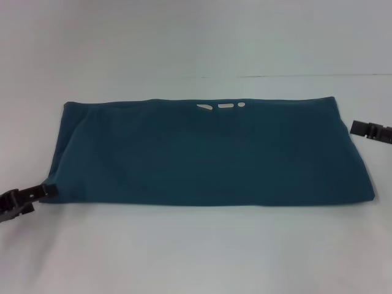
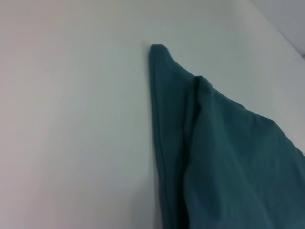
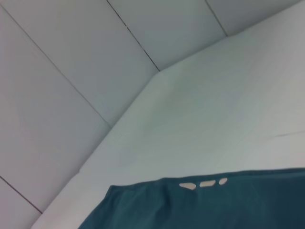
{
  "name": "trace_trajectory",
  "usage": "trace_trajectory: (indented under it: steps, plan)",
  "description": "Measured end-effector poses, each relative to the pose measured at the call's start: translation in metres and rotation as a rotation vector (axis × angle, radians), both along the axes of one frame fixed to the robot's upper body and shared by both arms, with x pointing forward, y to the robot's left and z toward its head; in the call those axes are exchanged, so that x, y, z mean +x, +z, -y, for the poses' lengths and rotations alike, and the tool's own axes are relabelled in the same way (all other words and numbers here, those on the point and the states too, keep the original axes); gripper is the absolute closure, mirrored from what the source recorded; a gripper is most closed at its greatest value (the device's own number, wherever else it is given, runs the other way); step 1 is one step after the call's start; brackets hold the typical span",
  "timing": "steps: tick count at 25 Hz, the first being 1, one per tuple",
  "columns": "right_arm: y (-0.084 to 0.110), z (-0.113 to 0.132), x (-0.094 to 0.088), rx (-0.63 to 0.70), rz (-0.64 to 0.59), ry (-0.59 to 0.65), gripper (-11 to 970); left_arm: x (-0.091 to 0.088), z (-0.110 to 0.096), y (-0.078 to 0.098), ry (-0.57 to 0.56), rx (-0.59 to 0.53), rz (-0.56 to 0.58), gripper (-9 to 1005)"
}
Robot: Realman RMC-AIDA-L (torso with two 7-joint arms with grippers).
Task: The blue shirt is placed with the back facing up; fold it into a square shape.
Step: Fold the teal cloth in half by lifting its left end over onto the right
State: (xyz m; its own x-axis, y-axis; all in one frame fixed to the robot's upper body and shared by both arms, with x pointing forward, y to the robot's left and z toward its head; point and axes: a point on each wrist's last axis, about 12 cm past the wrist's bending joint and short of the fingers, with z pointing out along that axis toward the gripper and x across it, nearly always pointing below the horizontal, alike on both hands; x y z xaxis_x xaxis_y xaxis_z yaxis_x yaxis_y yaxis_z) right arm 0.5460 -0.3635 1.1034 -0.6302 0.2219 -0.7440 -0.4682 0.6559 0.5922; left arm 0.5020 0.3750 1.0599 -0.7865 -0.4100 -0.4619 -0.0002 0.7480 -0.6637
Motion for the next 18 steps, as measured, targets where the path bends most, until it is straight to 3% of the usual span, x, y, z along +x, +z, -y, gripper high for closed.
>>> trace_trajectory:
  steps: [18]
  plan:
    - [0.007, 0.009, 0.002, 0.002, 0.024, -0.021, 43, 0.016, 0.010, -0.004, 0.038, -0.008, -0.034, 99]
